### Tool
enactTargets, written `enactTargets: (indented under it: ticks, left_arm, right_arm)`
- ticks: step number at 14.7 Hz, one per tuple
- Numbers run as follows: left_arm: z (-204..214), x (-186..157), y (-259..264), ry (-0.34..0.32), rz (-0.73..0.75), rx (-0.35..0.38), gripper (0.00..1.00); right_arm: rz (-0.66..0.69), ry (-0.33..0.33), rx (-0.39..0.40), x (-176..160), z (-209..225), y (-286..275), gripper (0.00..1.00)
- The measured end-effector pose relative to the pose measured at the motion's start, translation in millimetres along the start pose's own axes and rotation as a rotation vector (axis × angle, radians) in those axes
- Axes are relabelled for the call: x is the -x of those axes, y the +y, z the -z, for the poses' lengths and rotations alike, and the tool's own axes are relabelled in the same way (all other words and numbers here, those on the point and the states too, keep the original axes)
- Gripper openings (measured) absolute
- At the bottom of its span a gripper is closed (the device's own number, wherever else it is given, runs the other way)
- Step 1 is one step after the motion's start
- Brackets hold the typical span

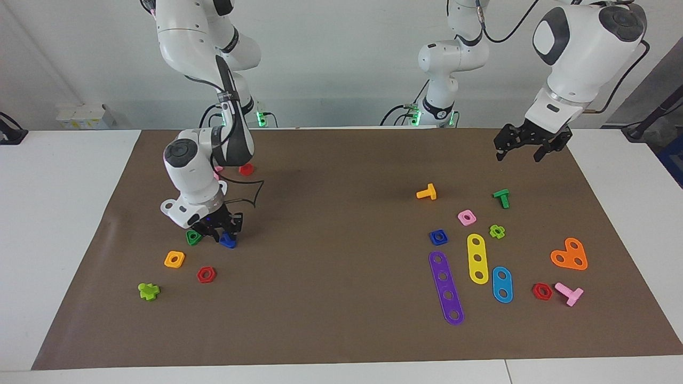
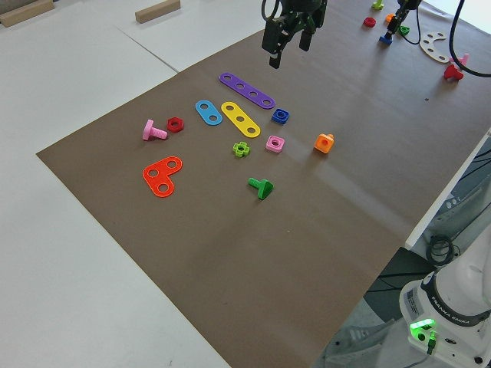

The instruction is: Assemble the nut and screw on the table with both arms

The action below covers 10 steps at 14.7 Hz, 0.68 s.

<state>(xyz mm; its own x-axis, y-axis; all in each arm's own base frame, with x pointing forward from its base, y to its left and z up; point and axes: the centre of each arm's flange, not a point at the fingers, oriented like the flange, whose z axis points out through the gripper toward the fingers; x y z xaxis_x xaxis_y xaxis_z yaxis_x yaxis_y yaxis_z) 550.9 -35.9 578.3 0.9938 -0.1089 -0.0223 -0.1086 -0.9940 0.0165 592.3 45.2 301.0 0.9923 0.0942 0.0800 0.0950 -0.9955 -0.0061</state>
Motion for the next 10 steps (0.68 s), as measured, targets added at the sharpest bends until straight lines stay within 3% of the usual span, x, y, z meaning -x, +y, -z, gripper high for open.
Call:
enactTargets:
  ticks: [2, 4, 10]
  left_arm:
    - [0.0, 0.0, 0.0, 0.000, 0.000, 0.000, 1.00]
    - [0.0, 0.0, 0.0, 0.000, 0.000, 0.000, 1.00]
    - [0.0, 0.0, 0.0, 0.000, 0.000, 0.000, 1.00]
  right_arm:
    - [0.000, 0.000, 0.000, 0.0, 0.0, 0.0, 0.41]
    - [0.001, 0.001, 0.000, -0.1, 0.1, 0.0, 0.19]
    - [0.001, 0.018, -0.001, -7.0, 9.1, -0.1, 0.19]
